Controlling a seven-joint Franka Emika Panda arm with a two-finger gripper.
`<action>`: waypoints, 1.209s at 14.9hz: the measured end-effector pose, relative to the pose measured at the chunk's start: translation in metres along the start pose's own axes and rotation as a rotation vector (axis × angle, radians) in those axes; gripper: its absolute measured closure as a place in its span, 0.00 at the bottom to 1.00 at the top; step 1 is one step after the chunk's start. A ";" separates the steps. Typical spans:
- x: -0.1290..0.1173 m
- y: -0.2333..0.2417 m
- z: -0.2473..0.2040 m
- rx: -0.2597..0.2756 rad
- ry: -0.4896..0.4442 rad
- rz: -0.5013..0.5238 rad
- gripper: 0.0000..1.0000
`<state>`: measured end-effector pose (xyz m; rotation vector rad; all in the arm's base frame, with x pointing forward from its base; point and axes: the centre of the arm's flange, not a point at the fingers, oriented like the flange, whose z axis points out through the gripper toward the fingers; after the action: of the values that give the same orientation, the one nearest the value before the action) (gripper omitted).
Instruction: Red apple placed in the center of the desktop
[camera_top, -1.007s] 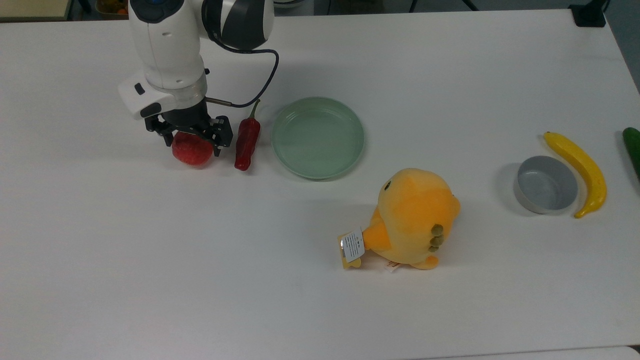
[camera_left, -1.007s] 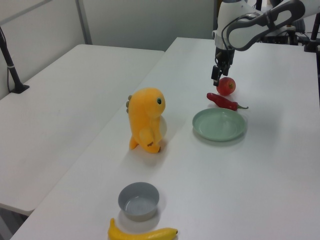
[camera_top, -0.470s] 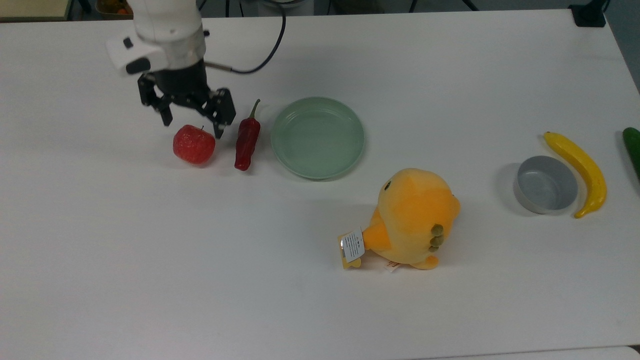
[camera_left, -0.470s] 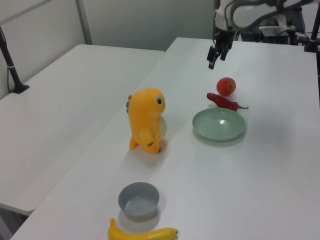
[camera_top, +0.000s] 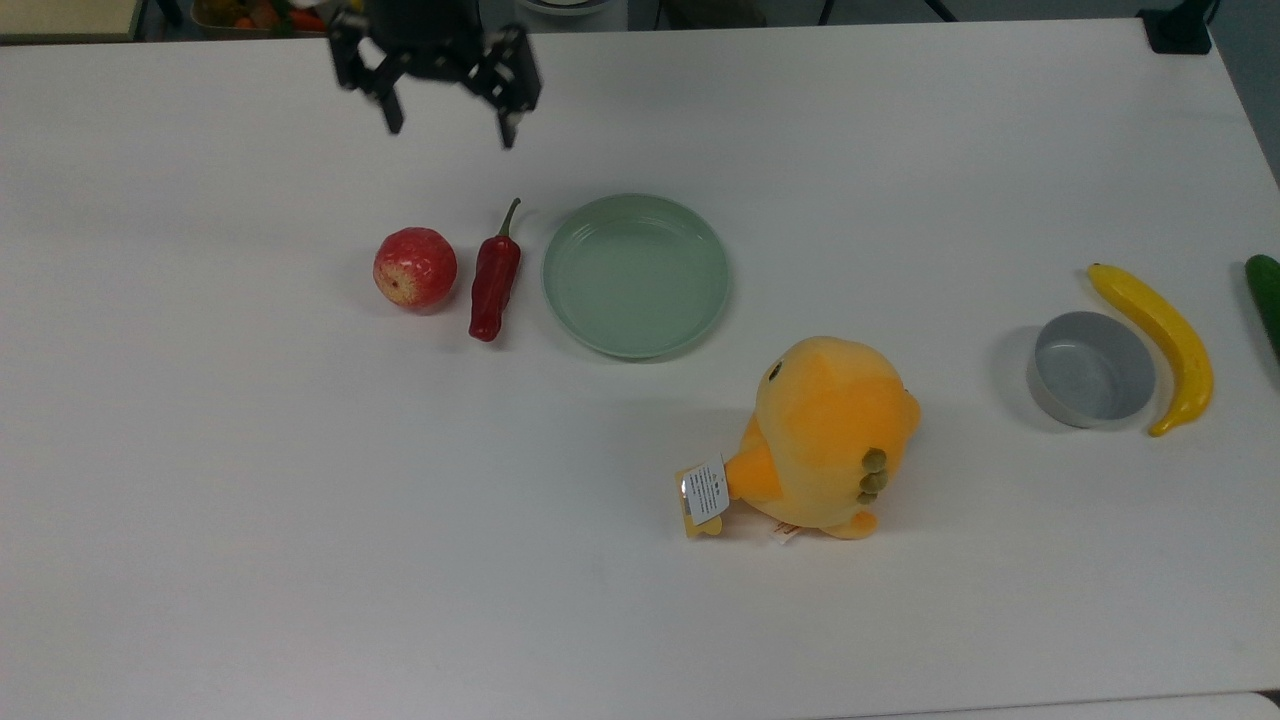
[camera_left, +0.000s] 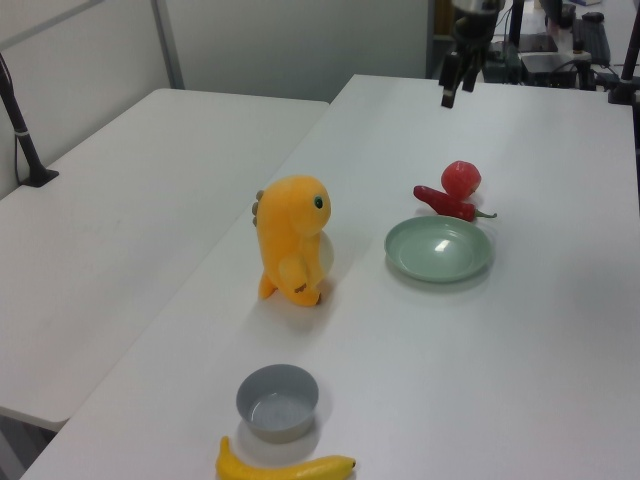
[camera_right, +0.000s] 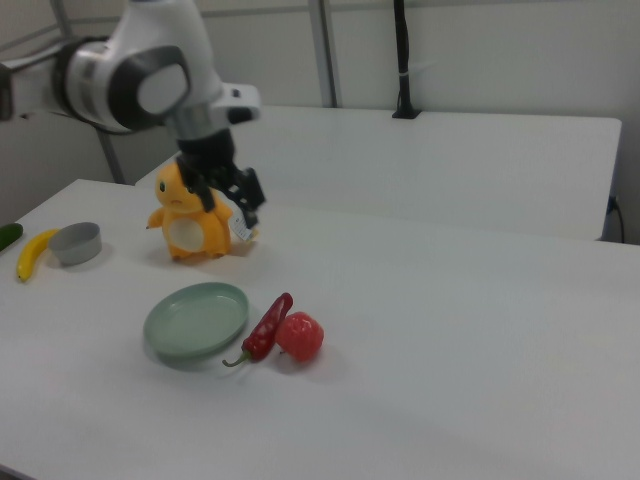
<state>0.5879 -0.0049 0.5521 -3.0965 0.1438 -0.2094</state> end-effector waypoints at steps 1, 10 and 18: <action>-0.006 -0.015 -0.010 0.008 0.001 -0.016 0.00; -0.048 -0.148 -0.018 0.010 -0.035 -0.106 0.00; -0.039 -0.128 0.000 -0.003 -0.064 -0.070 0.00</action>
<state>0.5611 0.1266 0.5524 -3.1096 0.0340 -0.1119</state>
